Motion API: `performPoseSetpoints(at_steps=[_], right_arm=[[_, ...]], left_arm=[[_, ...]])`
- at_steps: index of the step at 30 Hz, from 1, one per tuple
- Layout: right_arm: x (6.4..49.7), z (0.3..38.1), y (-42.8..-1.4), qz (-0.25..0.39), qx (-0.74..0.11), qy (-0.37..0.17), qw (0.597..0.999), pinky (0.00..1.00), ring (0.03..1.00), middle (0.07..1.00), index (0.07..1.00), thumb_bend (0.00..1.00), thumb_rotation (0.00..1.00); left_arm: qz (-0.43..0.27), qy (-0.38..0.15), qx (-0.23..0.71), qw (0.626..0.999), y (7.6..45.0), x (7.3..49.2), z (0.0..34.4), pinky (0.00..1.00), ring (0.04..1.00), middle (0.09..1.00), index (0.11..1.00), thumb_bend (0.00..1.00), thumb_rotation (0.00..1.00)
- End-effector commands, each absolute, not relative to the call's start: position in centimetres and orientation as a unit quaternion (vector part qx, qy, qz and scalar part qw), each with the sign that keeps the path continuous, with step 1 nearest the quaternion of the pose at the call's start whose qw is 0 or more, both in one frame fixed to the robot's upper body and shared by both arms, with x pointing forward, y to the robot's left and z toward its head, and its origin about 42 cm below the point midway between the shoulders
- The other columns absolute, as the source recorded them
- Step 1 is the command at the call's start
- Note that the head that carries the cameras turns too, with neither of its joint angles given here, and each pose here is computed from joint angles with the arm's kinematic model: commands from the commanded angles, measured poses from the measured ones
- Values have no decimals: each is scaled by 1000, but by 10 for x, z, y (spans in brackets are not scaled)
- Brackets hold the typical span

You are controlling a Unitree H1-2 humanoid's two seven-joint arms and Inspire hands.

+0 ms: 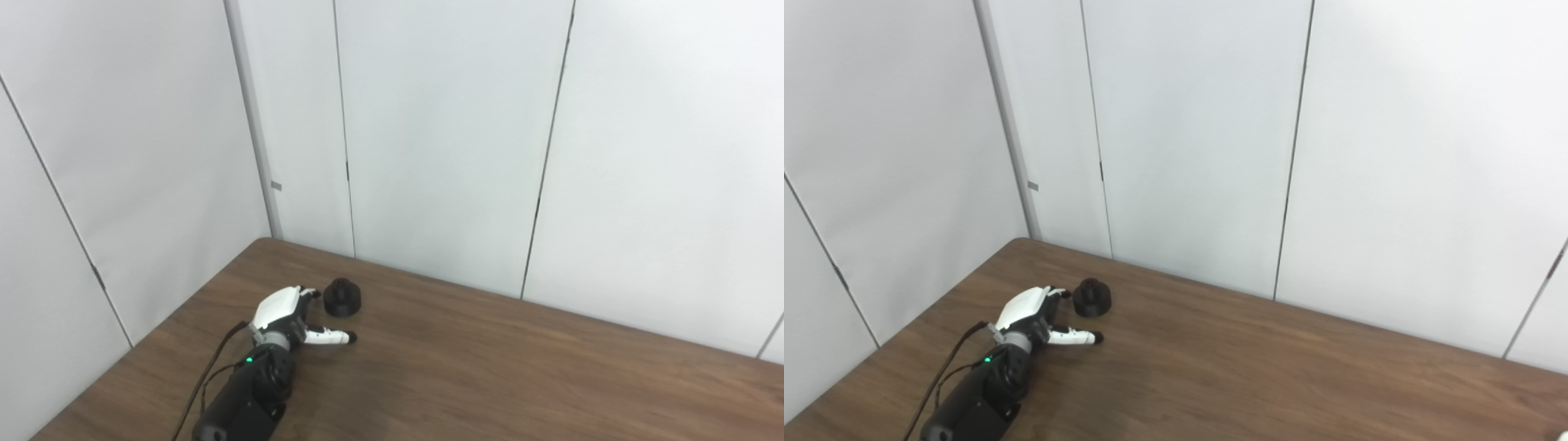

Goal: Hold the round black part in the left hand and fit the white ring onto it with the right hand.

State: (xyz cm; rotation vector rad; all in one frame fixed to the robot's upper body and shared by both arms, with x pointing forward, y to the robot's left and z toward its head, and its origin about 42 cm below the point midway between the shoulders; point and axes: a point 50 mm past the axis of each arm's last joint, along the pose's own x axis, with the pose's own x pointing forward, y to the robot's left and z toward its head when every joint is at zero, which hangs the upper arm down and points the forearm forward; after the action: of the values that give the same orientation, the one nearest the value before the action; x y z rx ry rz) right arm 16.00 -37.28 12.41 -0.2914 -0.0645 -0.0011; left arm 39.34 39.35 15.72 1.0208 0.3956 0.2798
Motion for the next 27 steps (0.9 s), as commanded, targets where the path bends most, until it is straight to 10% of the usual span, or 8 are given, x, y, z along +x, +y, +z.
performPoseSetpoints(at_steps=[1,27], right_arm=[[156,133,-378,5,-158,-43,987,945,963,976,935,601,745],[139,143,-395,7,-169,-20,985,939,956,963,931,694,739]], left_arm=[[123,181,483,848,386,404,164,1000,1000,1000,904,1000,460],[169,110,471,859,351,434,131,1000,1000,1000,854,1000,338]])
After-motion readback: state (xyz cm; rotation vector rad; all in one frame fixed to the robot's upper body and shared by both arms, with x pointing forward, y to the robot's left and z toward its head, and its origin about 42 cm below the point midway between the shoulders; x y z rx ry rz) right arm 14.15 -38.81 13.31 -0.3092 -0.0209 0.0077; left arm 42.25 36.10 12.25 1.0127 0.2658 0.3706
